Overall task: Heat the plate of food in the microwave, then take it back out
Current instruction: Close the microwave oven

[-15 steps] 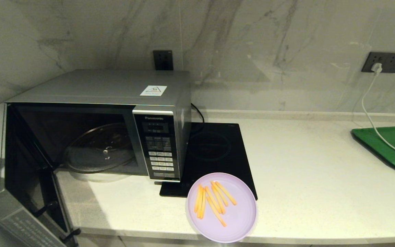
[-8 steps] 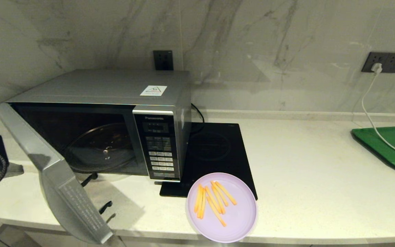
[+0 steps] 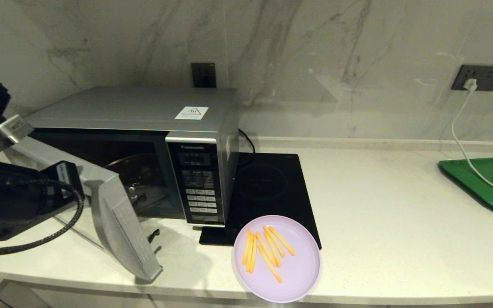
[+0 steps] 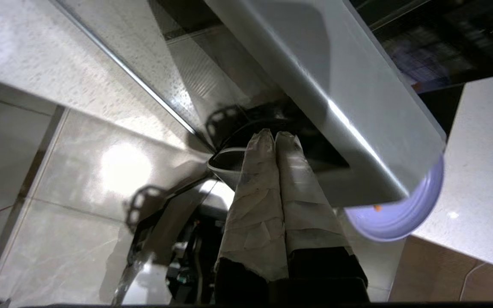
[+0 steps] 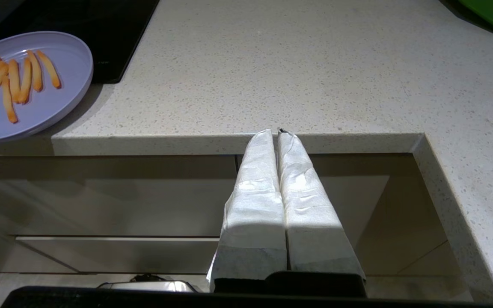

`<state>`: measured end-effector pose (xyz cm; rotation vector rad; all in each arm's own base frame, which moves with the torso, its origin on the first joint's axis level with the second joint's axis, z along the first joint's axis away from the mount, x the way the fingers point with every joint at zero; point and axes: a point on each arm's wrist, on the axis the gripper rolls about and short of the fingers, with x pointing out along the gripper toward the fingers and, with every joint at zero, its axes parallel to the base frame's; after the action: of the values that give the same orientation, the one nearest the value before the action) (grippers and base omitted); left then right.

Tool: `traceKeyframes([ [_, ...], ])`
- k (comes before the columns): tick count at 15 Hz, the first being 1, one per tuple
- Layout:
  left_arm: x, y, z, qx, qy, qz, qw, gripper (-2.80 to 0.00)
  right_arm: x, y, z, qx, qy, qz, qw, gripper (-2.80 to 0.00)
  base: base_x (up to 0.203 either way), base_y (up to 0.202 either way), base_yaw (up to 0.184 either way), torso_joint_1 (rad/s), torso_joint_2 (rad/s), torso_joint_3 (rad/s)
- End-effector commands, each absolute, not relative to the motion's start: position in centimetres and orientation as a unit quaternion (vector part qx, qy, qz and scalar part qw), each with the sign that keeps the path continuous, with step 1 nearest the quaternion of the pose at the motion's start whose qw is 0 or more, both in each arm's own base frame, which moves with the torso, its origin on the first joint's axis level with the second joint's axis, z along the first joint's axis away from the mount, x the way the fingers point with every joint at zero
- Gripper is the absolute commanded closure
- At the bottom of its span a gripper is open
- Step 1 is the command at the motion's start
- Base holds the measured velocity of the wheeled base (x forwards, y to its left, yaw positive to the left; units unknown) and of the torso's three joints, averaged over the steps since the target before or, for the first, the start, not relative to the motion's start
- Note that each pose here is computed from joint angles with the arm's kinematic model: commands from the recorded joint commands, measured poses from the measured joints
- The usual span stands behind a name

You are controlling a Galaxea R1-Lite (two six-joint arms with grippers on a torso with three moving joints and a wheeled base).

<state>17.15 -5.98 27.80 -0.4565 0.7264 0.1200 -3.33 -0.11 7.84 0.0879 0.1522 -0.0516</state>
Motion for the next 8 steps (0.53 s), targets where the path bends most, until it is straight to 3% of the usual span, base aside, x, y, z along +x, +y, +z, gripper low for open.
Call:
traceKeyframes([
  [1, 17.5, -8.1, 27.3, -0.203, 0.361, 0.038, 0.909, 0.0, -3.3, -0.1, 7.8, 0.044, 0.076, -0.026, 0.996, 0.0, 0.0, 0.0, 0.0, 0.0, 0.0, 0.0],
  [8, 20.1, -10.4, 26.1, -0.19, 0.336, 0.06, 0.921, 0.0, -3.3, -0.1, 7.8, 0.044, 0.077, -0.026, 0.996, 0.0, 0.0, 0.0, 0.0, 0.0, 0.0, 0.0],
])
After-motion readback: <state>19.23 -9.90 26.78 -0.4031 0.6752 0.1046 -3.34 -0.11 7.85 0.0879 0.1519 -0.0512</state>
